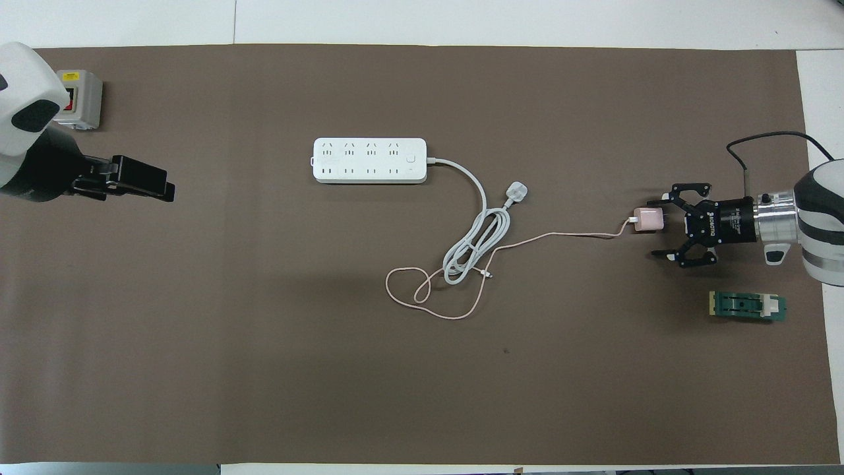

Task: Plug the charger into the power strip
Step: 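Reach the right gripper to the pink charger and close on it, then lift the charger with the right gripper while the left gripper approaches the strip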

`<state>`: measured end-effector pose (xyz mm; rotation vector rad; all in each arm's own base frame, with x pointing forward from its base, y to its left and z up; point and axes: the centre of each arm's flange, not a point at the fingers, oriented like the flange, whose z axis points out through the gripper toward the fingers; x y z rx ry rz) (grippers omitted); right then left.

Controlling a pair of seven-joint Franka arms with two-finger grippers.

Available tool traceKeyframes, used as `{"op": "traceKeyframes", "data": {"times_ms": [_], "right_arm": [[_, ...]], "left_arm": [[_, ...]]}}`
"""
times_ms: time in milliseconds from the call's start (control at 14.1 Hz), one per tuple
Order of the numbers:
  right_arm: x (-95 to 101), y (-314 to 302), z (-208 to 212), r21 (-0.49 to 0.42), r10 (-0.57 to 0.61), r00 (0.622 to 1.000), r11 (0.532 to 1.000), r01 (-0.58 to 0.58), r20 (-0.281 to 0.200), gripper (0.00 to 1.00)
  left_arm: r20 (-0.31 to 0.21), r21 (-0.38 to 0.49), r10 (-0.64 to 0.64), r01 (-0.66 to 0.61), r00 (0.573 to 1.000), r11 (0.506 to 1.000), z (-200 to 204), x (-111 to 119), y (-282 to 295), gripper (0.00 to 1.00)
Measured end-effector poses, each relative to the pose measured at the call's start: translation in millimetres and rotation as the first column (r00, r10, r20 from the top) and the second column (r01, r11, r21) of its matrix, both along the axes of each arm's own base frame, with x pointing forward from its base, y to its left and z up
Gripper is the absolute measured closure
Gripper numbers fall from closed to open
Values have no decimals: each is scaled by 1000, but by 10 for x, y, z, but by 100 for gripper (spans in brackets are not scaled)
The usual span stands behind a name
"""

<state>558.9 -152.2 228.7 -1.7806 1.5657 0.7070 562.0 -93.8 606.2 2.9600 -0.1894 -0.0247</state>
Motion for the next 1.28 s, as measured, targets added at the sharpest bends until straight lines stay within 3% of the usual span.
{"op": "traceKeyframes", "data": {"times_ms": [284,568,852,1278], "right_arm": [[-22,-6,-61,29,2,999,1000,-3,34,0],[-41,-5,-93,42,3,999,999,-4,38,3],[-31,-3,-89,40,5,999,999,-7,46,0],[-12,-14,-78,32,4,998,999,-6,56,0]], "left_arm": [[-56,-183,40,-49,998,982,-144,101,-8,0],[-139,-405,64,-115,988,907,-426,293,71,0],[-240,-617,71,-209,968,759,-878,496,176,0],[-306,-795,25,-269,952,544,-1615,622,247,0]]}}
